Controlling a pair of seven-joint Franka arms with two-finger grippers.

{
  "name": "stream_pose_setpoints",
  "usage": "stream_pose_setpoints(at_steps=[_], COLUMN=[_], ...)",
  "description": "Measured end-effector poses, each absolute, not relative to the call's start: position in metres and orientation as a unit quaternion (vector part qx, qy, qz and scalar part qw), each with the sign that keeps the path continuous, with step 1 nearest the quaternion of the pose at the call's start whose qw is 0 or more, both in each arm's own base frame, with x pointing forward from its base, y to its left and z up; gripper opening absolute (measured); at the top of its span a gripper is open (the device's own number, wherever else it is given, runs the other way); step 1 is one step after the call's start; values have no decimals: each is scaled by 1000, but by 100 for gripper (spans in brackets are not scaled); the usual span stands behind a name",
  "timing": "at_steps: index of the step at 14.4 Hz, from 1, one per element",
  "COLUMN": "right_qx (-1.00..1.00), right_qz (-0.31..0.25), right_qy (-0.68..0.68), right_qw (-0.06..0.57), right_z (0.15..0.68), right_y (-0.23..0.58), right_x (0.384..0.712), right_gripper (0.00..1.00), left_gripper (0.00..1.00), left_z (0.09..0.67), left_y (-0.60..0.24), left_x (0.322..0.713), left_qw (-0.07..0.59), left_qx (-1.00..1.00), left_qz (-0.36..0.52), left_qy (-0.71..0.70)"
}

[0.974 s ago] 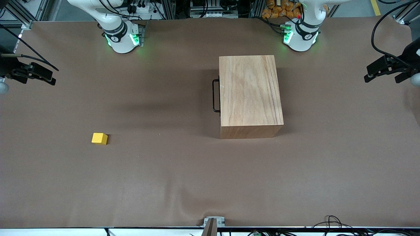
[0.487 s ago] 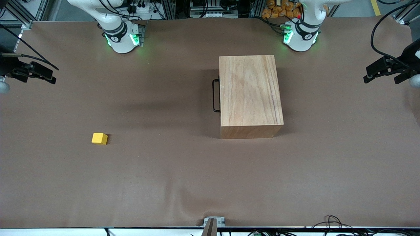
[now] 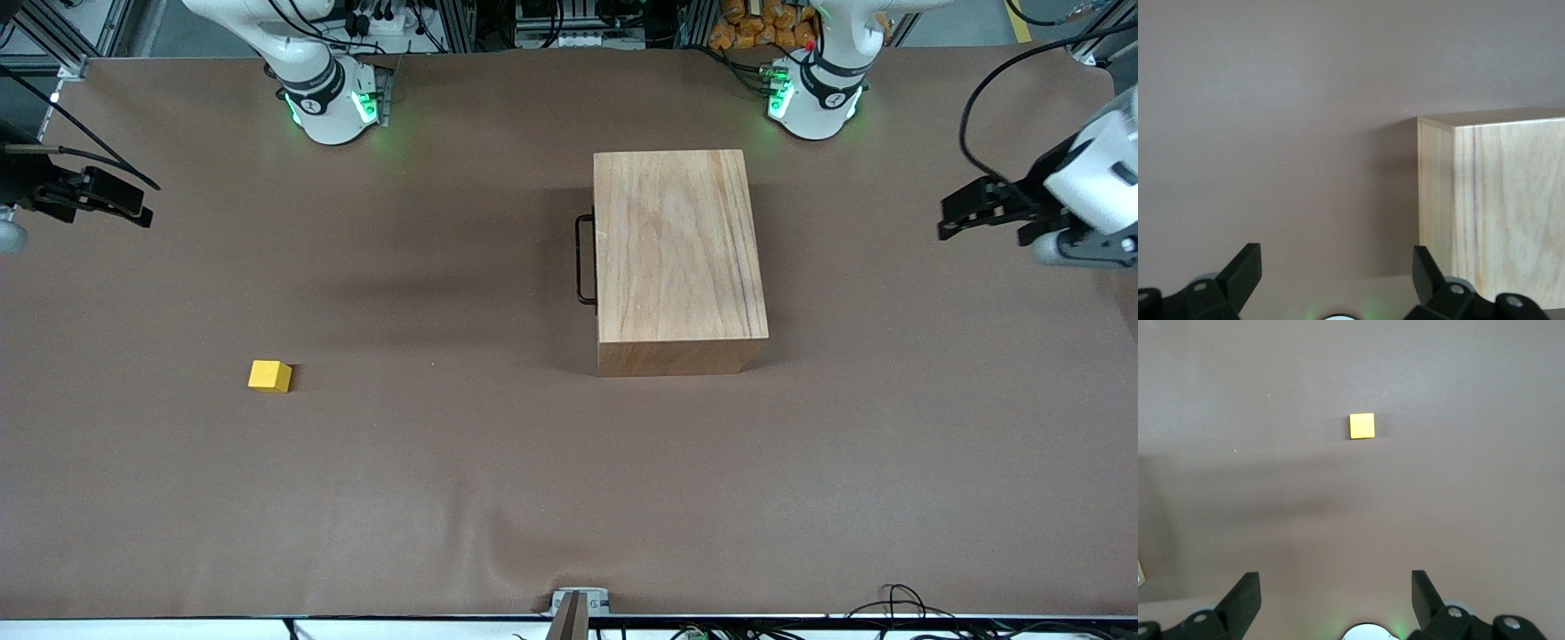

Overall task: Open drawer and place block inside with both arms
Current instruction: 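Move the left gripper from rest toward the wooden box, then reach the left gripper over the box to the black drawer handle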

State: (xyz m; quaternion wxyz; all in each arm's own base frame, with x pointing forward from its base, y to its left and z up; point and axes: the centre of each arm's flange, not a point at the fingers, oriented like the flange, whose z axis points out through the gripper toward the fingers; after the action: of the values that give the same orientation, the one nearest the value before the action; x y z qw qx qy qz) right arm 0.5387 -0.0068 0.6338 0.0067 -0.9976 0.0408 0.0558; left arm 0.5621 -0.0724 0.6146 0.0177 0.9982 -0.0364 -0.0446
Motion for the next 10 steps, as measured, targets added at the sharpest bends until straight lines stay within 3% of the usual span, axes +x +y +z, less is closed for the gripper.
stream_pose_setpoints(at_steps=[10], right_qx=[-997], right_qz=[66], right_qy=[41], right_qw=[6], right_z=[628], right_y=[-7], right_x=[537], right_gripper=[100], left_gripper=[100], left_z=[577], left_y=[-260], left_x=[534], left_qw=[-1], left_qx=[997], left_qz=[-72], left_qy=[7])
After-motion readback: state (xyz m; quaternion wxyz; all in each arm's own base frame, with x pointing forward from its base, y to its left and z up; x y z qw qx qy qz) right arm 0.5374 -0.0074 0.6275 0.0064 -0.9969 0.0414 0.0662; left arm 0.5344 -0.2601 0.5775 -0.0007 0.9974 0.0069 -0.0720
